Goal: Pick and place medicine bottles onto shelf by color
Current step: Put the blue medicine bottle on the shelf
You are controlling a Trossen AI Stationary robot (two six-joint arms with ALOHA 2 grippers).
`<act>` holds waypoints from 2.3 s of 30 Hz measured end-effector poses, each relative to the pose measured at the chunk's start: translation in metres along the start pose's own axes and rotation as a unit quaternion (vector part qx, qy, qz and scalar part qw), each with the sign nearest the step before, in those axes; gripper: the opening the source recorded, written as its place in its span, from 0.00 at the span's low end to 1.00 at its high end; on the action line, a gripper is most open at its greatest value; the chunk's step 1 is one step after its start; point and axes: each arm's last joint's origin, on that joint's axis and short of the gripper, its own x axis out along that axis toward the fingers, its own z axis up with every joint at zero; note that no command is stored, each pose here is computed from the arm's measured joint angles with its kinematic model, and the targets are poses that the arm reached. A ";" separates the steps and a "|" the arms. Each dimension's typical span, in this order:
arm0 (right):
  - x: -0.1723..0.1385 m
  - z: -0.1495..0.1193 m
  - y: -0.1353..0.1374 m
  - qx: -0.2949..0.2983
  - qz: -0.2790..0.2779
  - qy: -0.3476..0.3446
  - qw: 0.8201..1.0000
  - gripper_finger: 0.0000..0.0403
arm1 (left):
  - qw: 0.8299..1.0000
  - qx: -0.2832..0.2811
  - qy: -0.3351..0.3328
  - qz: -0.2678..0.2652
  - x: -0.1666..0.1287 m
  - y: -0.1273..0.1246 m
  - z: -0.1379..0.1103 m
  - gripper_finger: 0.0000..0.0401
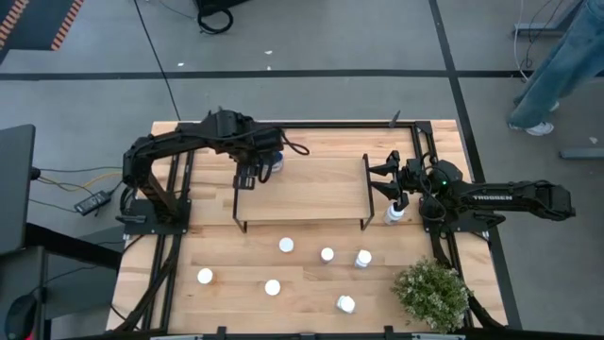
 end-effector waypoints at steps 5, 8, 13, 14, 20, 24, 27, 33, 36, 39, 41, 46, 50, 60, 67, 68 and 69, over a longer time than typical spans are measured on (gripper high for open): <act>0.000 0.000 0.000 0.001 0.000 0.000 1.000 0.56 | 0.999 0.003 0.011 0.034 0.000 0.002 -0.001 0.40; 0.000 0.000 0.000 0.001 0.001 0.000 1.000 0.56 | 0.997 0.008 0.018 0.070 -0.004 0.003 -0.001 0.42; 0.000 -0.001 0.000 0.002 0.001 0.004 1.000 0.56 | 0.993 -0.017 -0.061 0.102 -0.044 0.014 -0.001 0.51; 0.000 -0.001 0.000 0.000 0.001 0.003 1.000 0.56 | 0.989 -0.037 -0.090 0.110 -0.054 0.017 0.000 0.53; 0.000 0.000 -0.001 -0.015 -0.010 0.001 1.000 0.56 | 0.943 -0.155 -0.267 0.123 -0.081 0.035 0.018 0.59; 0.000 0.000 -0.001 -0.016 -0.019 -0.002 1.000 0.56 | 0.930 -0.176 -0.292 0.137 -0.063 0.047 0.043 0.56; 0.000 0.000 -0.001 -0.006 -0.019 -0.003 1.000 0.56 | 0.933 -0.220 -0.252 0.132 -0.032 0.063 0.056 0.52; 0.000 0.000 -0.001 0.002 -0.017 -0.002 1.000 0.56 | 0.951 -0.240 -0.162 0.112 0.022 0.073 0.072 0.45; 0.000 -0.001 -0.001 0.002 -0.015 0.001 1.000 0.56 | 0.949 -0.253 -0.155 0.104 0.032 0.072 0.078 0.42; 0.000 -0.001 -0.001 -0.001 -0.015 0.001 1.000 0.56 | 0.953 -0.254 -0.139 0.094 0.041 0.068 0.082 0.40; 0.000 -0.001 -0.001 -0.006 -0.015 0.002 1.000 0.56 | 0.958 -0.247 -0.114 0.088 0.045 0.065 0.080 0.38; 0.000 -0.001 -0.001 -0.007 -0.014 0.003 1.000 0.56 | 0.973 -0.221 -0.019 0.069 0.060 0.057 0.071 0.32; 0.000 -0.001 -0.001 -0.011 -0.014 0.003 1.000 0.56 | 0.973 -0.217 -0.021 0.070 0.060 0.055 0.073 0.28; 0.000 -0.001 -0.001 -0.008 -0.014 0.001 1.000 0.56 | 0.975 -0.217 -0.023 0.046 0.058 0.047 0.075 0.21; 0.000 -0.001 -0.001 -0.007 -0.014 0.003 1.000 0.56 | 0.975 -0.220 0.019 0.036 0.058 0.044 0.067 0.18; 0.000 -0.001 -0.001 -0.007 -0.014 0.002 1.000 0.56 | 0.974 -0.221 0.020 0.036 0.058 0.044 0.067 0.18; 0.000 -0.001 -0.001 -0.007 -0.014 0.002 1.000 0.56 | 0.974 -0.222 0.020 0.036 0.058 0.044 0.067 0.18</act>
